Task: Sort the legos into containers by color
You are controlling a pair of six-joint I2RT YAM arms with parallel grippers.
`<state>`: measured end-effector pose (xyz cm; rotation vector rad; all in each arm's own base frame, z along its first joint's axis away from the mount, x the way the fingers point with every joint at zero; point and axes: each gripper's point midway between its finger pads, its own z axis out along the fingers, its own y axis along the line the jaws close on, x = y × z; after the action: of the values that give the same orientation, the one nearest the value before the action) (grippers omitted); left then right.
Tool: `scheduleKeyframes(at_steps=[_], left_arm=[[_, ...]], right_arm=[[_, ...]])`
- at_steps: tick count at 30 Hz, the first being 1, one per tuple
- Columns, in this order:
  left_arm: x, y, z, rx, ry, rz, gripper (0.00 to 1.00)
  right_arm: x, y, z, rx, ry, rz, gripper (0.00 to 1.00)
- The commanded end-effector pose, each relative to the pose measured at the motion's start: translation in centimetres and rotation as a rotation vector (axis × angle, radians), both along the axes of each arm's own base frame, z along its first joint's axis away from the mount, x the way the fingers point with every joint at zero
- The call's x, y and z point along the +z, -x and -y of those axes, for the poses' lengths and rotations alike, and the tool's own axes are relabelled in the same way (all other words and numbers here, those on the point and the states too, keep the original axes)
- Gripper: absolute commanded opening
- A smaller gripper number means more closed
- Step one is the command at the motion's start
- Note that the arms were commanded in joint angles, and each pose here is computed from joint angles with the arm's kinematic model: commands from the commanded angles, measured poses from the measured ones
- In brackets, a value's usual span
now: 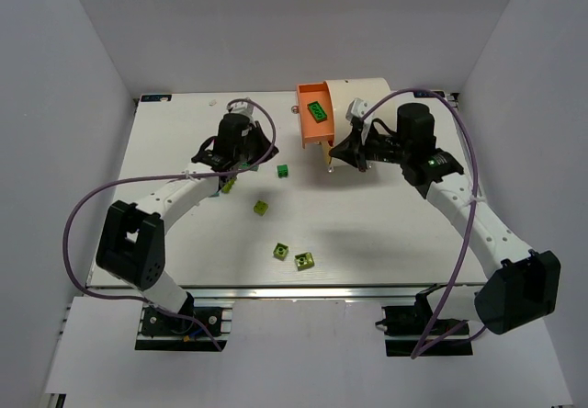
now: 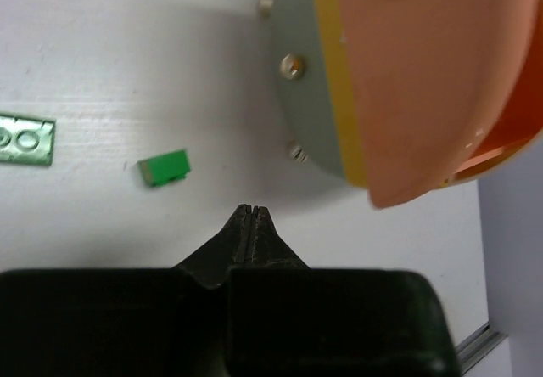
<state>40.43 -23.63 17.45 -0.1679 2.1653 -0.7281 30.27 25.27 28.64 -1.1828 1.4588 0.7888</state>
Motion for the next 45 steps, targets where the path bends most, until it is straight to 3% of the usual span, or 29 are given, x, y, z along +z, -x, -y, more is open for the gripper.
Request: scheduleKeyframes(at_steps=[1,7,8,9,11,12,13,15,18,24,30,45], left_arm=[[3.8,-2.2,1.3,-0.006,0.076,0.098,0.00],[2.5,-1.6,-0.5,0.074,0.037,0.066,0.00],[2.0,-1.7,-2.0,0.132,0.002,0.060,0.06],[2.1,-1.3,-2.9,0.162,-0.017,0.066,0.27],[0.9,-0.9,-5.3,0.260,-0.095,0.040,0.53],[0.3,-0.7,-6.2,0.286,-0.117,0.024,0.62],[-0.4,-0.8,-7.1,0.306,-0.141,0.003,0.72],[-2.1,-0.6,-8.1,0.325,-0.188,-0.051,0.79],[-4.6,-1.3,-9.2,0.390,-0.239,-0.177,0.82],[-7.8,-4.7,-8.6,0.499,-0.260,-0.415,0.85],[-8.4,-7.7,-7.4,0.574,-0.230,-0.476,0.85],[-10.9,-6.5,-8.3,0.692,-0.256,-0.590,0.83]], right_arm=[[3.5,-2.5,-1.5,-0.044,-0.011,0.120,0.00],[3.1,-6.1,-5.5,-0.059,0.044,0.054,0.00],[3.0,-5.9,-6.2,-0.048,0.050,0.053,0.00],[2.6,-5.9,-6.6,-0.034,0.058,0.048,0.00],[1.5,-4.6,-7.4,0.020,0.088,0.045,0.02],[0.7,-4.1,-7.4,0.038,0.104,0.037,0.15],[0.1,-3.4,-7.4,0.062,0.123,0.025,0.22],[-0.1,-2.0,-7.6,0.110,0.128,0.038,0.38],[-0.8,-0.9,-7.0,0.116,0.135,0.036,0.45],[-1.8,0.1,-5.3,0.065,0.154,0.006,0.48],[-2.4,1.1,-4.2,0.038,0.157,0.007,0.49],[-2.7,1.6,-3.6,0.016,0.147,-0.005,0.49]])
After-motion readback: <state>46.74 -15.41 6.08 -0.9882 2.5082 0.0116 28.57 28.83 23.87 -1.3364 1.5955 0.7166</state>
